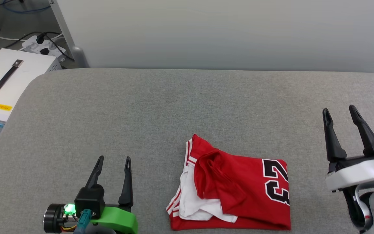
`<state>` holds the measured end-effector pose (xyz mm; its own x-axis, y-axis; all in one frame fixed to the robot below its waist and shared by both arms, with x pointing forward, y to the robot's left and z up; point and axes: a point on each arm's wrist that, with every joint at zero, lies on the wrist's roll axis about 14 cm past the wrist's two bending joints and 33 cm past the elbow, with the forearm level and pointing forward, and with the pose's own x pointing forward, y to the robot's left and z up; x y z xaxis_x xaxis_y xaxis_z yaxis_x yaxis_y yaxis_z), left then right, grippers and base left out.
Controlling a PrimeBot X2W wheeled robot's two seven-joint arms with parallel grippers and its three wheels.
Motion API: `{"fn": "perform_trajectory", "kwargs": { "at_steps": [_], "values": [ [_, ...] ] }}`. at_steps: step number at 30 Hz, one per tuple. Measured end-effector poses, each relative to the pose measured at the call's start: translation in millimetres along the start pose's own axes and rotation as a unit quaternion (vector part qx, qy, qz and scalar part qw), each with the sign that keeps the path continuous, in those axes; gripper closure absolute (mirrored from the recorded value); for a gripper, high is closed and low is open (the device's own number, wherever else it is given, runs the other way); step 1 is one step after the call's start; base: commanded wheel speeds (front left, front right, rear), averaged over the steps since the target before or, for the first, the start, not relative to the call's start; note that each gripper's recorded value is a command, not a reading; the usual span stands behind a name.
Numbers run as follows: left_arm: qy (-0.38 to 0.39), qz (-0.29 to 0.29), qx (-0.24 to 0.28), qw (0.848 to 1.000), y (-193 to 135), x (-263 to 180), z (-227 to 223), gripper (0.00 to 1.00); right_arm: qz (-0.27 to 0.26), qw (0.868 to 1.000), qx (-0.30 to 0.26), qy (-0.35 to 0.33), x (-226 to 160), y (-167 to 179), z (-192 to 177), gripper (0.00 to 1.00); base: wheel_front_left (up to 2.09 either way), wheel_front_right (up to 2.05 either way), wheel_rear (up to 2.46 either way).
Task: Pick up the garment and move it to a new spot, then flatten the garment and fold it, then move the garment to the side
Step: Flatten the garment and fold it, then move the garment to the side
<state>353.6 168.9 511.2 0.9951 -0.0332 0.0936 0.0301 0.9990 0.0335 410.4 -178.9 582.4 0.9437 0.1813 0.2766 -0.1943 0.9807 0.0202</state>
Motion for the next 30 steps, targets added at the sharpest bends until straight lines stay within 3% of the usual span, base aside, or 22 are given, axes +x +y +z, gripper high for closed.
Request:
{"fn": "perform_trajectory", "kwargs": {
  "at_steps": [16,30],
  "values": [
    [-0.016,0.009,-0.002,1.000,6,-10,11,0.00,-0.058,0.997,0.037,0.038,-66,8,-24,0.00,0.00,0.00,0.00],
    [0.003,0.009,-0.004,1.000,6,-16,-1,0.00,-0.035,0.997,0.021,0.070,-76,22,-40,0.00,0.00,0.00,0.00]
  ]
}}
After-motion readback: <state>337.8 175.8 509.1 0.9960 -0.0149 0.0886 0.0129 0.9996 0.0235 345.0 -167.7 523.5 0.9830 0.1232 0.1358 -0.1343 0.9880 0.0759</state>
